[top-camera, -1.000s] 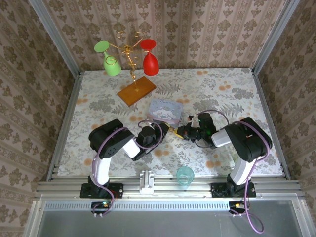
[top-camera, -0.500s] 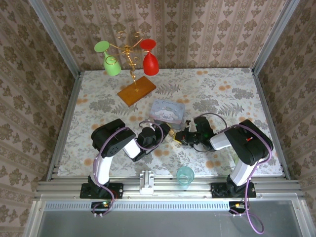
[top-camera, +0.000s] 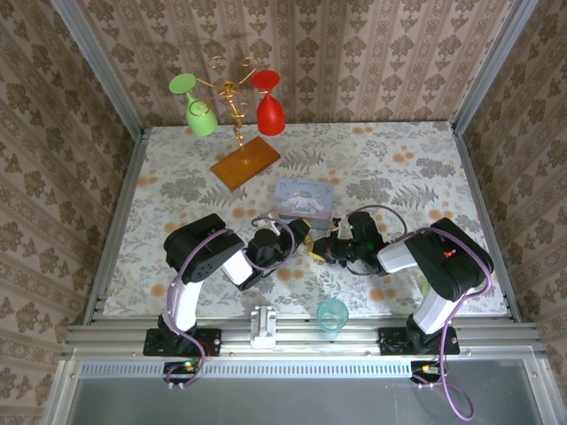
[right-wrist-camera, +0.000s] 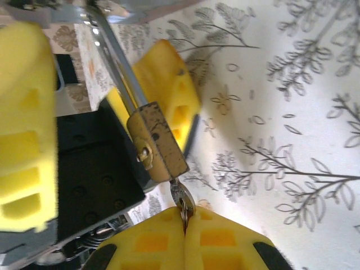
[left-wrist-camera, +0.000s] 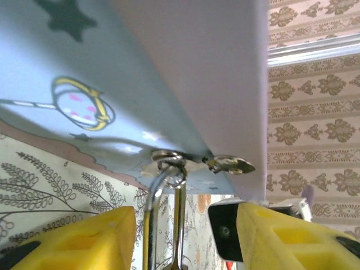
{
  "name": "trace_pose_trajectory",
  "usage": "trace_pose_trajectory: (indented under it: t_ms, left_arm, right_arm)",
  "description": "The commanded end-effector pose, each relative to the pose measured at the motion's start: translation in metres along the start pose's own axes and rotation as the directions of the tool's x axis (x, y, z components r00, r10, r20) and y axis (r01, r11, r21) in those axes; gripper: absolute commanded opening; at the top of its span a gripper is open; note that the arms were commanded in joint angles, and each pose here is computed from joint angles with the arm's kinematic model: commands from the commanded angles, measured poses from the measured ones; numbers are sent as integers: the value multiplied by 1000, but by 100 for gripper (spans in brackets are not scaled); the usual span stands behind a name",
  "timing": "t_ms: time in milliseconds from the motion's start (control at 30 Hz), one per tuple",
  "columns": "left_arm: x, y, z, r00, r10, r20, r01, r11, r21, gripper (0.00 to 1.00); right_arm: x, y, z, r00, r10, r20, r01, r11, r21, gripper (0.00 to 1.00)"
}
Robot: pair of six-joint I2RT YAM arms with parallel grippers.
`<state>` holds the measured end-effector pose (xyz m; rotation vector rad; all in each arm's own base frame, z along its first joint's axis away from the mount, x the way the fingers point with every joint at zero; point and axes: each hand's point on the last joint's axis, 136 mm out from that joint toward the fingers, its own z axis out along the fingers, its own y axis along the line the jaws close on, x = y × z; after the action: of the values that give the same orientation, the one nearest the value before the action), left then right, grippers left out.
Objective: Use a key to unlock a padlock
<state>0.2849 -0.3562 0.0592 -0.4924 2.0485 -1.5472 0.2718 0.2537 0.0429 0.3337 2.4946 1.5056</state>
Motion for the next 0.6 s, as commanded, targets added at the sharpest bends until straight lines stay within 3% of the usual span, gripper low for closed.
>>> trace_pose_trajectory:
  t_ms: [0,133,200,333,400,500,567]
  left_arm:
    - [33,19,-4,989,11,-148,-20,998,-57,54]
    - [39,17,-5,984,36,-172,-45,998,-47,50]
    - [40,14,-2,982,34,-186,-41,998,-36,39]
    - [40,20,1,982,13,-190,-23,999,-49,27]
    - [39,23,-1,983,13,-181,-24,998,-58,29]
    - [32,24,-4,986,13,-166,-24,998,-63,49]
    - [22,25,-8,989,32,-144,-42,997,-66,49]
  right_arm:
    - [-8,26,-11,999,-30,18,31,997,-71,0]
    - [-7,15,-12,997,-70,-11,70,997,20,0]
    - [-7,9,-11,998,-54,-19,54,998,25,0]
    - [-5,0,-8,999,-46,-28,47,998,45,0]
    - [-5,-2,-8,998,-49,-31,51,997,53,0]
    - [-4,-3,-9,998,-57,-29,59,996,68,0]
    - [-4,-4,-11,998,-63,-21,64,995,73,0]
